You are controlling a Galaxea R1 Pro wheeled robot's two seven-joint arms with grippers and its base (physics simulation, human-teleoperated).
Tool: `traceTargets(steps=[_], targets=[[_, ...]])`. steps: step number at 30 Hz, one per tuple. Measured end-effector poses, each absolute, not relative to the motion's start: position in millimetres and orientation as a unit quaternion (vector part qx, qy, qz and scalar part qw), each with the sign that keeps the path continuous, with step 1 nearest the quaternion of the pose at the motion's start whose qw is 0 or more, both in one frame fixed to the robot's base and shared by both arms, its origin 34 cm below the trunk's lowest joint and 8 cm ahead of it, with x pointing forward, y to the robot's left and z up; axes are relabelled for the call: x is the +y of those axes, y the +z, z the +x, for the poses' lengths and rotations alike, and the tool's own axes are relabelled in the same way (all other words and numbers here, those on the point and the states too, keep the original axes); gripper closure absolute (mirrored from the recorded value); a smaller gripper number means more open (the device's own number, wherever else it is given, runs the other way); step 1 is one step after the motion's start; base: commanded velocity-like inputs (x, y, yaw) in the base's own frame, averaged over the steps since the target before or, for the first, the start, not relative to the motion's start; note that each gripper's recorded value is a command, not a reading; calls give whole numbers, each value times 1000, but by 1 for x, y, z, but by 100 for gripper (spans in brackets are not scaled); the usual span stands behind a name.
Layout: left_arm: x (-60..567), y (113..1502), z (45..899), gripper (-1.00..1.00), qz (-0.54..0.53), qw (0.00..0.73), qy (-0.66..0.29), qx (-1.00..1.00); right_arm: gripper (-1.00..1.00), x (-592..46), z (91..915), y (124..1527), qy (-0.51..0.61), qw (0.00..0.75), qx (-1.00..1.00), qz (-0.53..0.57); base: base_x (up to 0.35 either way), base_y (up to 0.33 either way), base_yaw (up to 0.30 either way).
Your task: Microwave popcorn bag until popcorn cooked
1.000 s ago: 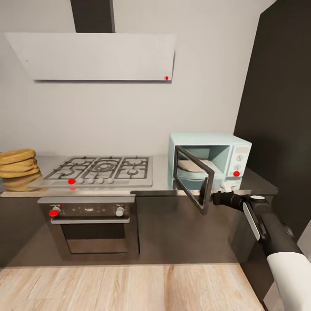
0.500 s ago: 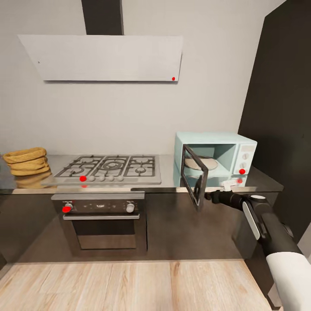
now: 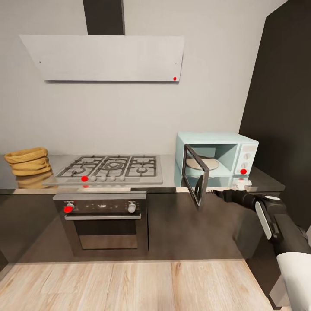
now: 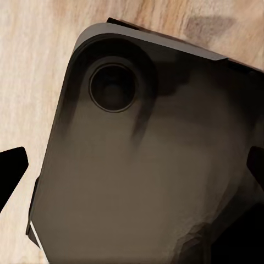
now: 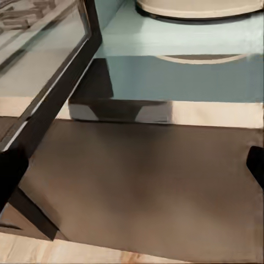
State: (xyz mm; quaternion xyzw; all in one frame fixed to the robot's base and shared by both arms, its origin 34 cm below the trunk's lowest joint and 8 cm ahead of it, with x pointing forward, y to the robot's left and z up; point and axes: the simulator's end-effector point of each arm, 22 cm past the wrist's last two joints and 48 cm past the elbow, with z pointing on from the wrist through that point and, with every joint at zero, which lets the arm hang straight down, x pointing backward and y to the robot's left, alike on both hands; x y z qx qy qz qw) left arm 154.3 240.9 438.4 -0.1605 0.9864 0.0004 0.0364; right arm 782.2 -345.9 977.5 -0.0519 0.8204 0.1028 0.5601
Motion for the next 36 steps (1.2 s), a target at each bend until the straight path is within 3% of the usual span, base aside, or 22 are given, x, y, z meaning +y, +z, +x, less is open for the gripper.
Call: traceTargets(steps=[5, 11, 17, 21, 24, 27, 36], targets=[[241, 438, 154, -100, -162, 36, 1, 986, -100, -391, 785, 968, 31, 556, 831, -4, 0, 0, 0], [242, 438, 154, -100, -164, 37, 2, 986, -100, -400, 783, 943, 23, 534, 845, 12, 0, 0, 0], [242, 438, 154, -100, -165, 36, 1, 986, -100, -410, 737, 787, 39, 386, 920, 53, 0, 0, 0], [243, 438, 154, -100, -166, 37, 2, 986, -100, -412, 662, 666, 15, 297, 954, 27, 0, 0, 0], [243, 438, 154, -100, -166, 36, 2, 985, -100, -390, 550, 571, 24, 210, 977, -6, 0, 0, 0], [243, 438, 154, -100, -166, 37, 3, 985, -100, -385, 372, 490, 24, 100, 995, -19, 0, 0, 0], [243, 438, 154, -100, -166, 37, 2, 985, -100, -376, 292, 467, 23, 103, 994, -39, 0, 0, 0]])
